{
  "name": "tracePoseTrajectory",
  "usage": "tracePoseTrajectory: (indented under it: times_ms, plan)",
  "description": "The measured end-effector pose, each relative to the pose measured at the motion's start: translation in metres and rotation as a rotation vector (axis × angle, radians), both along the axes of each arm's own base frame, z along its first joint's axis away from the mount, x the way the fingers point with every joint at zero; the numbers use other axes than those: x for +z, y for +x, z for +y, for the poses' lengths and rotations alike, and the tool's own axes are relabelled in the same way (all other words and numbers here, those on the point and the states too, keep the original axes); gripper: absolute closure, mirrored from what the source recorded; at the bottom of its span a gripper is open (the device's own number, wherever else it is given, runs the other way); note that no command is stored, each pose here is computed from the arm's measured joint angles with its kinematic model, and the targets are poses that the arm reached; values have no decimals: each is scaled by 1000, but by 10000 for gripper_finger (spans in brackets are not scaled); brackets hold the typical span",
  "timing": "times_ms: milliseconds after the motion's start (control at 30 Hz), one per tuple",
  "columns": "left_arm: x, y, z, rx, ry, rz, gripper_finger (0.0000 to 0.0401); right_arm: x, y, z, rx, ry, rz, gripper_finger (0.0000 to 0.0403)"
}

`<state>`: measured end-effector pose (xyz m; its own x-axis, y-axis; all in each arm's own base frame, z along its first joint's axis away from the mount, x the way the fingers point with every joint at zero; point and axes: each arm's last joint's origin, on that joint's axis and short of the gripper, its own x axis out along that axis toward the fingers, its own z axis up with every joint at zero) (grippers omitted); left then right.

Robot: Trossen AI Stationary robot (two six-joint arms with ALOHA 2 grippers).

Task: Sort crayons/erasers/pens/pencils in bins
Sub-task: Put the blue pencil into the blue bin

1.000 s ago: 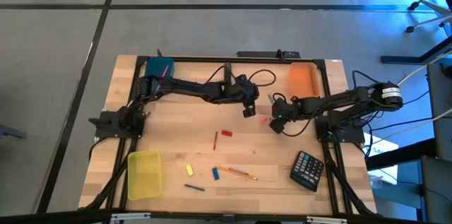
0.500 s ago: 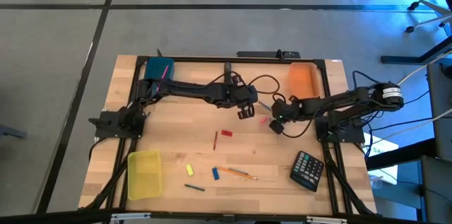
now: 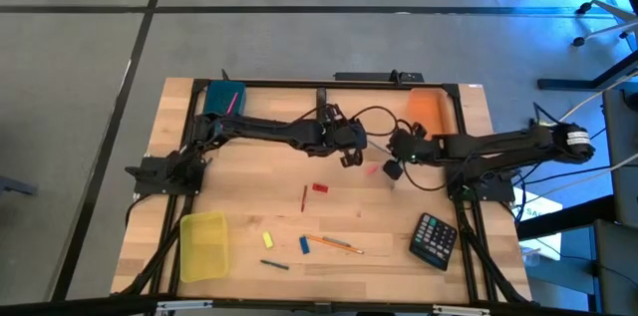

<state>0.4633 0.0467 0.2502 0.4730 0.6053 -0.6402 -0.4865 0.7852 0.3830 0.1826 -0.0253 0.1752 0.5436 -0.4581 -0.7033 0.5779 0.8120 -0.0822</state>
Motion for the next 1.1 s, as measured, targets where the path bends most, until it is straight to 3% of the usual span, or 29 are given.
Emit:
tracePoseTrajectory:
  times_ms: [200,367,500,600,833,967,1100]
  plan:
    - [38,4,9,4,-45,-96,304,15,-4,-1,-2,-64,-89,396]
    - [41,-2,3,73,-10,-52,304,19,-6,0,29,-45,-114,399]
    - [19,-11,-5,66,-8,83,304,19,-6,2,67,-5,-110,394]
    - [-13,-16,-7,16,-83,185,304,17,-7,3,98,39,-94,392]
    - [-60,-15,5,-245,-286,150,304,16,-7,5,132,110,-95,392]
    - [-66,-12,7,-321,-251,108,304,14,-8,8,194,185,-78,375]
    - [-62,-8,11,-332,-114,100,304,12,-10,9,208,205,-61,369]
